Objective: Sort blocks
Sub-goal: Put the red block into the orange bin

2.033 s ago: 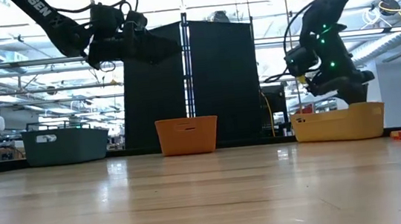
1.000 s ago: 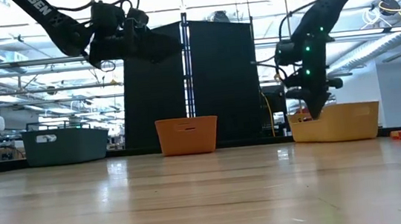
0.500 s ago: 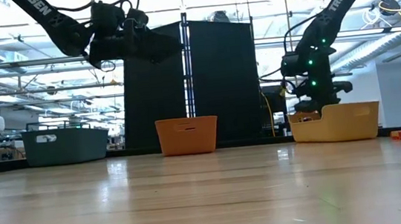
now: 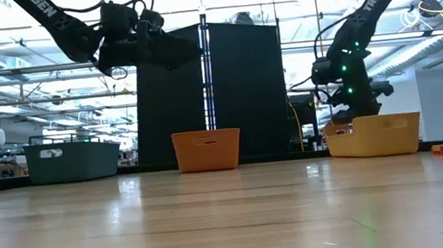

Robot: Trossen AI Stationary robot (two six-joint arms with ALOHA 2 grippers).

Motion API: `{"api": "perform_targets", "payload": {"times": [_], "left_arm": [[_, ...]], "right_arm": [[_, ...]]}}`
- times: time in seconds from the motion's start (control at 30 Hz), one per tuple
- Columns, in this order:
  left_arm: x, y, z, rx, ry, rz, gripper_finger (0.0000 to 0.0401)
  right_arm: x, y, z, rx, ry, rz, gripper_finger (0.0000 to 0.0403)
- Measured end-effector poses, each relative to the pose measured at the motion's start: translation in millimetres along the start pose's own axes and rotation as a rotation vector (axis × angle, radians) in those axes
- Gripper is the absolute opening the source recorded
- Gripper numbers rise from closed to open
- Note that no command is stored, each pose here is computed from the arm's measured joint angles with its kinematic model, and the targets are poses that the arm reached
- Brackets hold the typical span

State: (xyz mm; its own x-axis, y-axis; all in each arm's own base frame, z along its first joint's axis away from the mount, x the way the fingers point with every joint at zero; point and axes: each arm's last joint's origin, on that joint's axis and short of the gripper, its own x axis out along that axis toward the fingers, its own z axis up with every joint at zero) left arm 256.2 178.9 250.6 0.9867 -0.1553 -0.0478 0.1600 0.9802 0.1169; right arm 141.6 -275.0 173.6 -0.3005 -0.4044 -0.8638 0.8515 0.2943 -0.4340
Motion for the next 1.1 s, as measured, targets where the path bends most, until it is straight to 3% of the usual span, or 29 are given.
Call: {"api": "perform_targets", "payload": {"times": [0.17, 0.37, 0.6, 0.77, 0.97, 1.1], "left_arm": [[0.0, 0.0, 0.0, 0.000, 0.000, 0.000, 0.0221], [0.0, 0.0, -0.1, 0.000, 0.001, 0.000, 0.0221], [-0.3, 0.1, -0.9, 0.015, 0.007, 0.000, 0.0221], [-0.3, 0.1, -1.4, 0.016, 0.010, 0.001, 0.0221], [-0.3, 0.1, -1.4, 0.015, 0.011, 0.001, 0.0221], [-0.3, 0.1, -1.4, 0.015, 0.011, 0.001, 0.0221]], "right_arm": [[-24.8, 2.9, 9.6, -0.043, 0.025, 0.014, 0.0000], [-68.2, 23.8, 9.8, -0.268, 0.075, 0.090, 0.0000], [-123.6, 52.2, -24.6, -0.503, 0.115, 0.267, 0.0000], [-157.6, 67.7, -58.4, -0.587, 0.154, 0.347, 0.0000], [-149.4, 89.3, -100.5, -0.712, 0.277, 0.363, 0.0002], [-125.6, 98.9, -129.5, -0.893, 0.363, 0.375, 0.0013]]}}
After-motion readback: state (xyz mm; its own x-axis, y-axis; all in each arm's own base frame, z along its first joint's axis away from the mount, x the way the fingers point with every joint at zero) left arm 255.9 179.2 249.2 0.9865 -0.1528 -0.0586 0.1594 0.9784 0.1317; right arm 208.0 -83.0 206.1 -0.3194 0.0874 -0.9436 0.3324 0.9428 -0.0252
